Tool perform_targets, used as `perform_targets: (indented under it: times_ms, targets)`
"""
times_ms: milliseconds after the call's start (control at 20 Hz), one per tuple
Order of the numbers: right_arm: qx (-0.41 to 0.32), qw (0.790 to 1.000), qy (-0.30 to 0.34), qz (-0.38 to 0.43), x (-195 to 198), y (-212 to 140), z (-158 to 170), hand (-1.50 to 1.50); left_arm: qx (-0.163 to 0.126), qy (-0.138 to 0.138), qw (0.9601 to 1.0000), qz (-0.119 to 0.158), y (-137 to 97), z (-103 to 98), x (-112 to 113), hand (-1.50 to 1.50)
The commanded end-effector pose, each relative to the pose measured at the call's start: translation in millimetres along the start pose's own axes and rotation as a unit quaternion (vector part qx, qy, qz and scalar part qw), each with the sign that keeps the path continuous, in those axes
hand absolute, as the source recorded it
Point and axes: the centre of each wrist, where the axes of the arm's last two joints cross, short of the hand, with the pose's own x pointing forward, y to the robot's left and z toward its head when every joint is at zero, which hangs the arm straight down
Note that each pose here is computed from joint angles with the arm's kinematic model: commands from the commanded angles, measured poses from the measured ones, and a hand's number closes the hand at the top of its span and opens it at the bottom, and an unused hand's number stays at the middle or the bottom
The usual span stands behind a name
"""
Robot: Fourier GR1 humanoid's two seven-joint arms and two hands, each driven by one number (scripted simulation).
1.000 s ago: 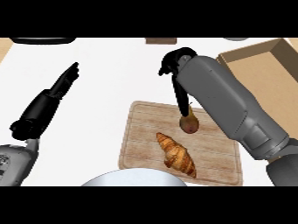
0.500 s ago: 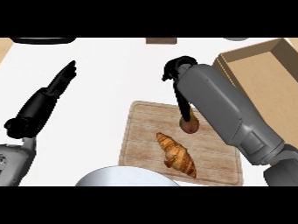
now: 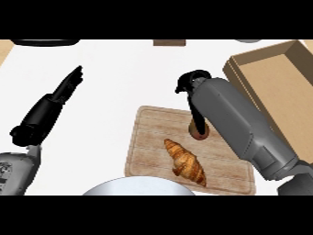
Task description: Pick the pear from the cutting board and place it in the cardboard box
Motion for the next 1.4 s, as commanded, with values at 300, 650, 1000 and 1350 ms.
perform_targets:
  times_ms: [300, 650, 1000, 1350]
  targets:
    - [0.021, 0.999, 0.032, 0.009, -12.9, 19.9, -25.8, -1.50, 0.000, -0.002, 1.0000, 0.003, 3.6, 9.5, 1.9, 0.00]
    - [0.022, 0.999, 0.025, 0.002, -18.5, 41.0, -28.5, -1.50, 0.007, -0.005, 1.0000, -0.003, 16.3, 12.3, 9.3, 0.00]
    - [0.014, 0.999, -0.042, 0.022, -18.6, 44.7, -31.2, 1.50, 0.007, -0.005, 1.0000, 0.004, 2.9, 10.8, 1.4, 0.00]
    - [-0.066, 0.995, -0.062, 0.048, -23.2, 58.5, -37.5, 1.50, 0.004, -0.003, 1.0000, -0.005, 3.2, 11.9, 9.9, 0.00]
